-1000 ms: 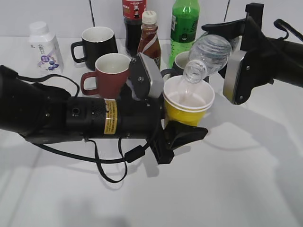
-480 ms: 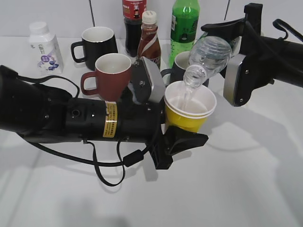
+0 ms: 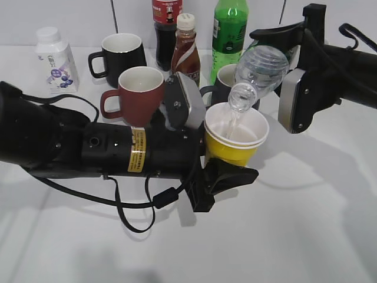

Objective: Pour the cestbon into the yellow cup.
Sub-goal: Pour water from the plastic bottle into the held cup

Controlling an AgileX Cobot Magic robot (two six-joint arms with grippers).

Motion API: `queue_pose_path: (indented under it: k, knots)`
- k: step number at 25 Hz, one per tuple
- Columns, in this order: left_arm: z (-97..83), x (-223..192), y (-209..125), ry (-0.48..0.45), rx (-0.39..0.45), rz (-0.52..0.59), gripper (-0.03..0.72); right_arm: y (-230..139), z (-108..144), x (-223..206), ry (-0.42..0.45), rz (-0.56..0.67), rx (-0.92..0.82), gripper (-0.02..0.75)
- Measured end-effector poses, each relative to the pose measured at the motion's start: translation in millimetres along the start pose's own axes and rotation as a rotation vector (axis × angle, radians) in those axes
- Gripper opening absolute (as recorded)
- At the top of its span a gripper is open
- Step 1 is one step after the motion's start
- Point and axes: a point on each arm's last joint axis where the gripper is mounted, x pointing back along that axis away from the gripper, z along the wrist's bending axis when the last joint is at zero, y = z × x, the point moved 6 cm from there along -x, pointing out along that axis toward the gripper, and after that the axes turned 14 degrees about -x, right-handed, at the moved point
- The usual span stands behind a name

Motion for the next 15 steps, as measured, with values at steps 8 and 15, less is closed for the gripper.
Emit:
queue_pose_path:
  k: [8, 15]
  knots:
    - [0.0, 0.0, -0.2, 0.000, 0.001, 0.001, 0.436, 0.0, 0.0, 0.0, 0.000, 0.000, 0.016, 0.449]
    - [0.1, 0.0, -0.3, 0.000, 0.000, 0.002, 0.436, 0.0, 0.0, 0.0, 0.000, 0.000, 0.021, 0.449]
